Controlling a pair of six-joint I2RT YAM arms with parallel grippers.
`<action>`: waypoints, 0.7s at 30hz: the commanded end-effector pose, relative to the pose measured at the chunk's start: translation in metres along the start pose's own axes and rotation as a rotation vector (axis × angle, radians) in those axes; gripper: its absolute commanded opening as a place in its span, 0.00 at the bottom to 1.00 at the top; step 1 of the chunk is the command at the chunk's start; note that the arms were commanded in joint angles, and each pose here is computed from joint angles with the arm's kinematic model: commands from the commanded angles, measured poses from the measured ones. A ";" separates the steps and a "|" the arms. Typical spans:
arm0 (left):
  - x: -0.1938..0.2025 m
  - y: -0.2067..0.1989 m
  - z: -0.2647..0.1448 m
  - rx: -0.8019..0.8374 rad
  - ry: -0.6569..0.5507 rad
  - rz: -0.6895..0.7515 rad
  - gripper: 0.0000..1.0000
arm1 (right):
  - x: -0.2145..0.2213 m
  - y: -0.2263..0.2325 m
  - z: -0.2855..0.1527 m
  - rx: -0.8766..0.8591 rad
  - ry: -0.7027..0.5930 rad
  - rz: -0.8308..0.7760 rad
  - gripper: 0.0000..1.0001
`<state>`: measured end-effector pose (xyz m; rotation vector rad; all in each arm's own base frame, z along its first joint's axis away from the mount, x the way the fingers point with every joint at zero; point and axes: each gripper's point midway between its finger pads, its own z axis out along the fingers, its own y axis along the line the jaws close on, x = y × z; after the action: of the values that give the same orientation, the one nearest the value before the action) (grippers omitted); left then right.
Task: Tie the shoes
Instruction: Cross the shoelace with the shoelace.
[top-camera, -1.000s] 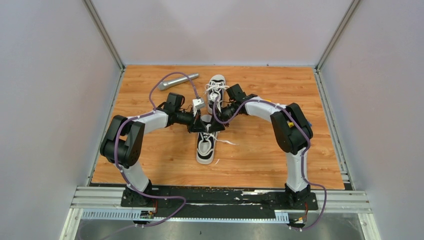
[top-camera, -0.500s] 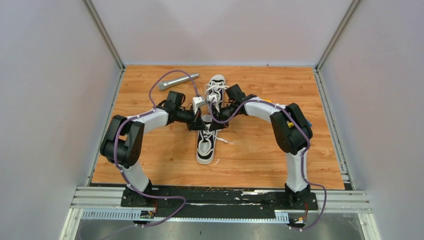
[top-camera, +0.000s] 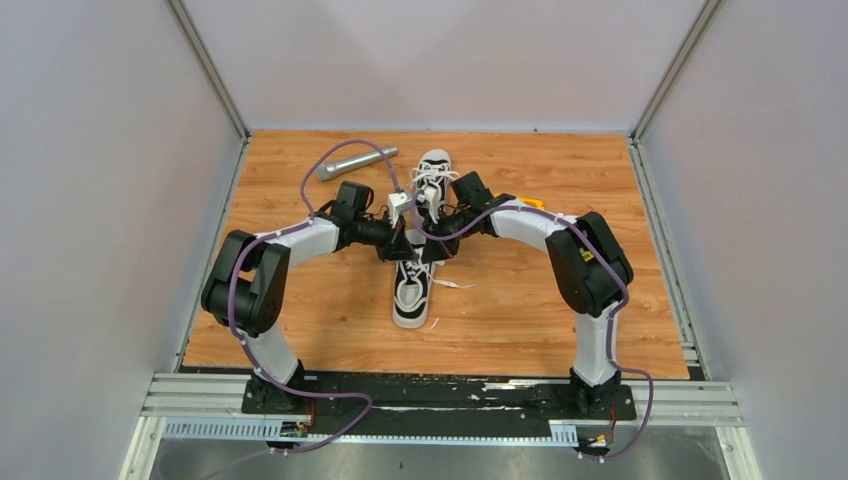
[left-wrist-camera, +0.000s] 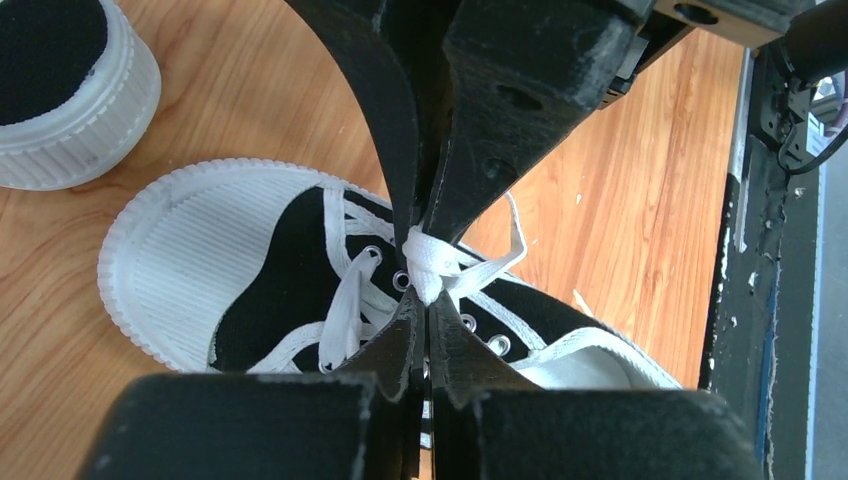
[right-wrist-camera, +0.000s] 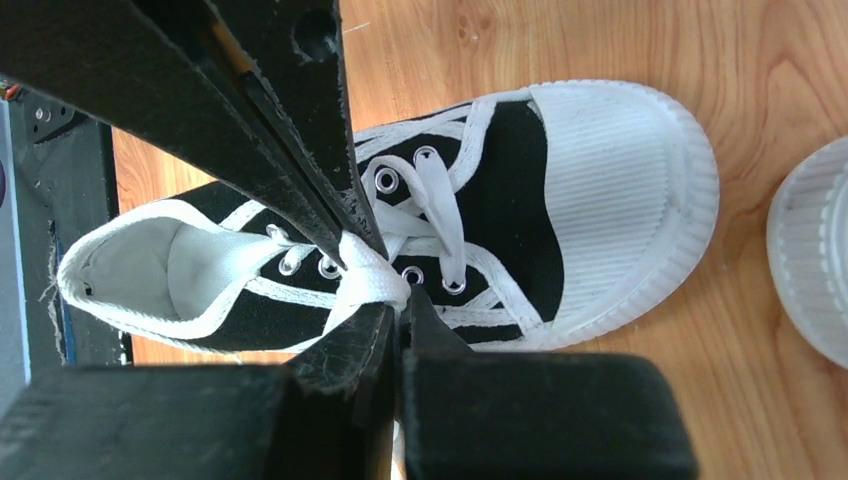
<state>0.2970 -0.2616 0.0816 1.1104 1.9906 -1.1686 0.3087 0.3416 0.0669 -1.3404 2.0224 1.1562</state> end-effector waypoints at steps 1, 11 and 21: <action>-0.015 -0.008 0.001 -0.003 -0.029 0.055 0.00 | -0.015 0.011 -0.003 0.037 -0.024 0.007 0.00; -0.015 -0.015 0.000 0.052 -0.014 0.121 0.00 | -0.010 0.020 -0.007 -0.043 -0.021 -0.038 0.00; -0.012 -0.005 -0.001 0.021 0.005 0.137 0.00 | -0.012 0.022 -0.022 -0.197 -0.065 -0.071 0.00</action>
<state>0.2911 -0.2648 0.0818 1.2142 1.9240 -1.1576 0.2963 0.3298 0.0722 -1.3753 1.9942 1.2565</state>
